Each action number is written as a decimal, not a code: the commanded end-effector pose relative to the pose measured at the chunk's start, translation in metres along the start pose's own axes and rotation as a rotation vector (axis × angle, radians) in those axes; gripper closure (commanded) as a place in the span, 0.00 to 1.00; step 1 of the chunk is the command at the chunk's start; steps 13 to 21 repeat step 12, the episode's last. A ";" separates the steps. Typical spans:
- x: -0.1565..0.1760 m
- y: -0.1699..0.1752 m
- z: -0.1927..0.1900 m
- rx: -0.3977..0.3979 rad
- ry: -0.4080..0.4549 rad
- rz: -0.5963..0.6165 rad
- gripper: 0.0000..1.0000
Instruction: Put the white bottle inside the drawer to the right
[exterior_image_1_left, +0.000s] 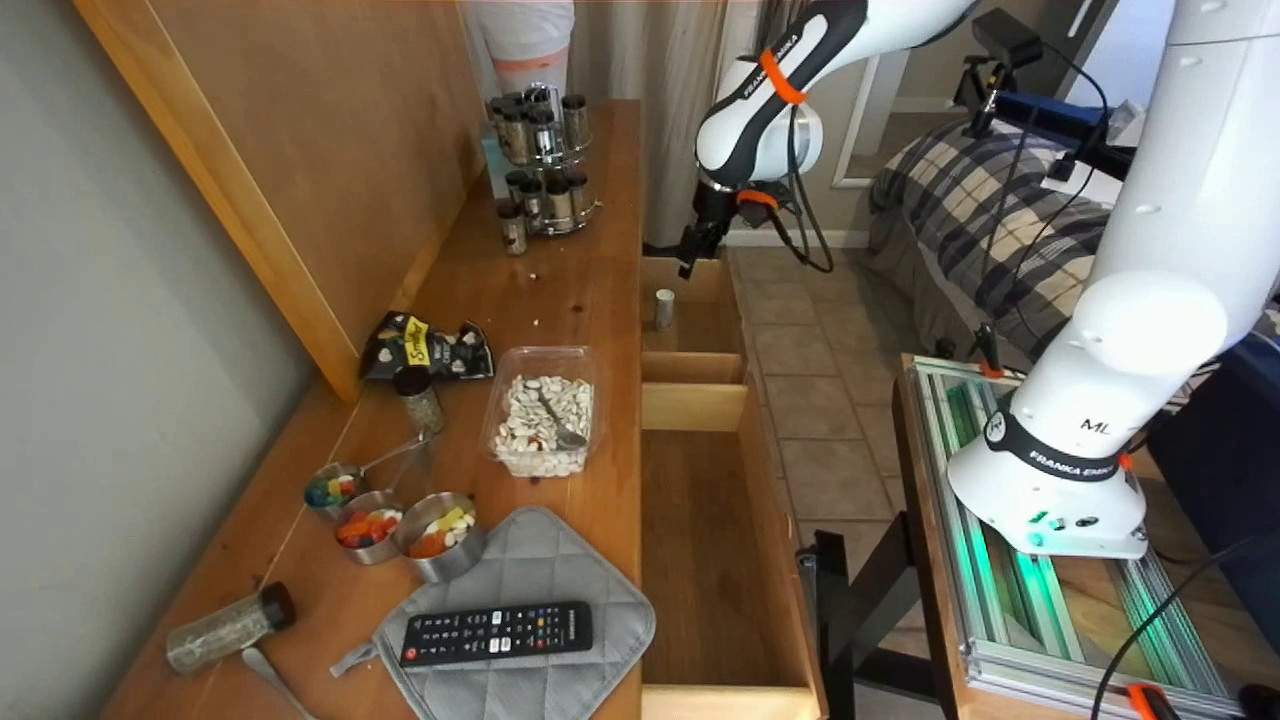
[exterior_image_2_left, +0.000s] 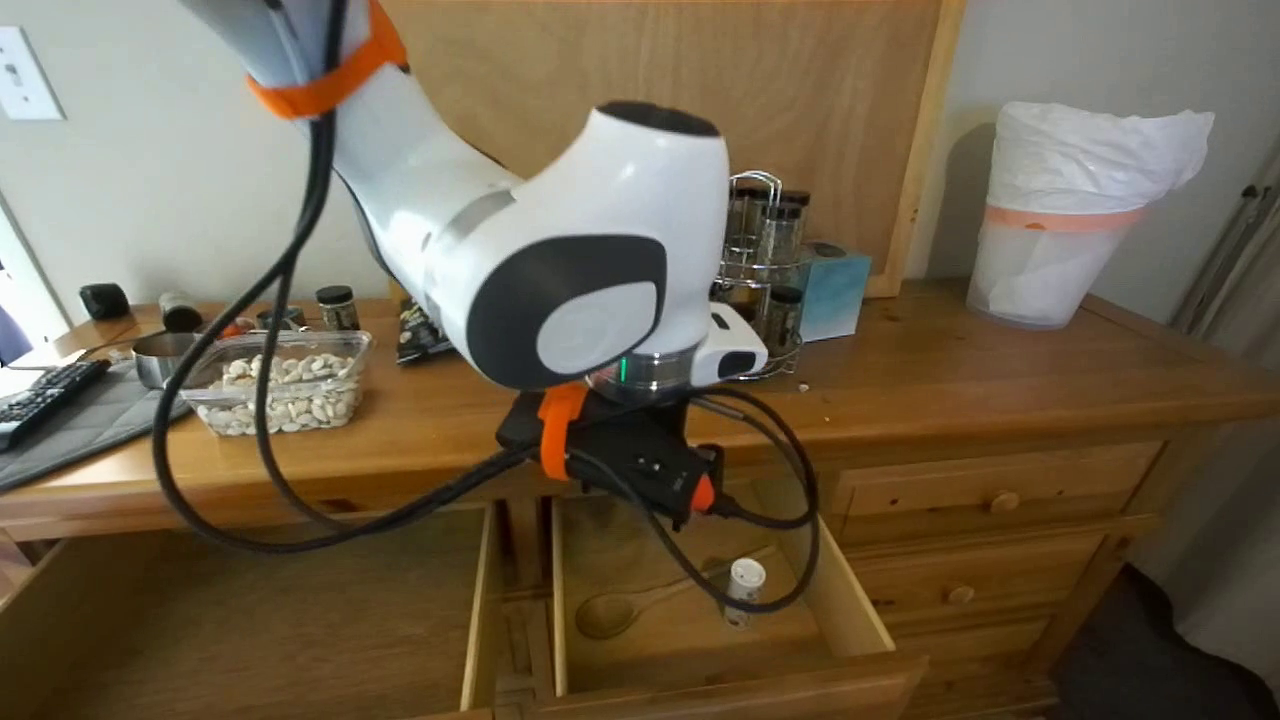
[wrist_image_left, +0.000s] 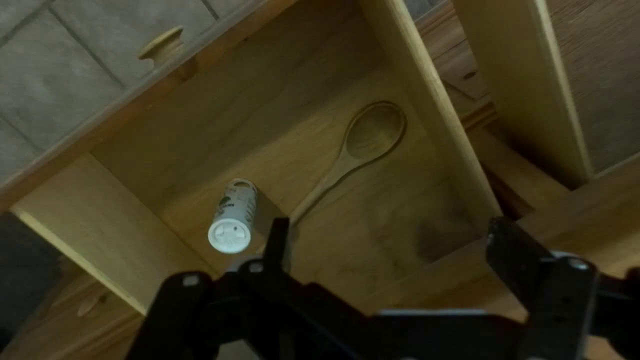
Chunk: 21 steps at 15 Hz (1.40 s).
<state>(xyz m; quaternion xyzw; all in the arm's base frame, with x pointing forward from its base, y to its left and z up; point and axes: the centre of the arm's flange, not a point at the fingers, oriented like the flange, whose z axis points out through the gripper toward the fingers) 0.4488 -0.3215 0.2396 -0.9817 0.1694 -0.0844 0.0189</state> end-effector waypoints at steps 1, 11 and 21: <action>-0.019 -0.025 -0.085 -0.009 0.080 -0.186 0.00; -0.033 -0.053 -0.230 0.053 0.221 -0.519 0.00; -0.038 -0.053 -0.236 0.057 0.230 -0.527 0.00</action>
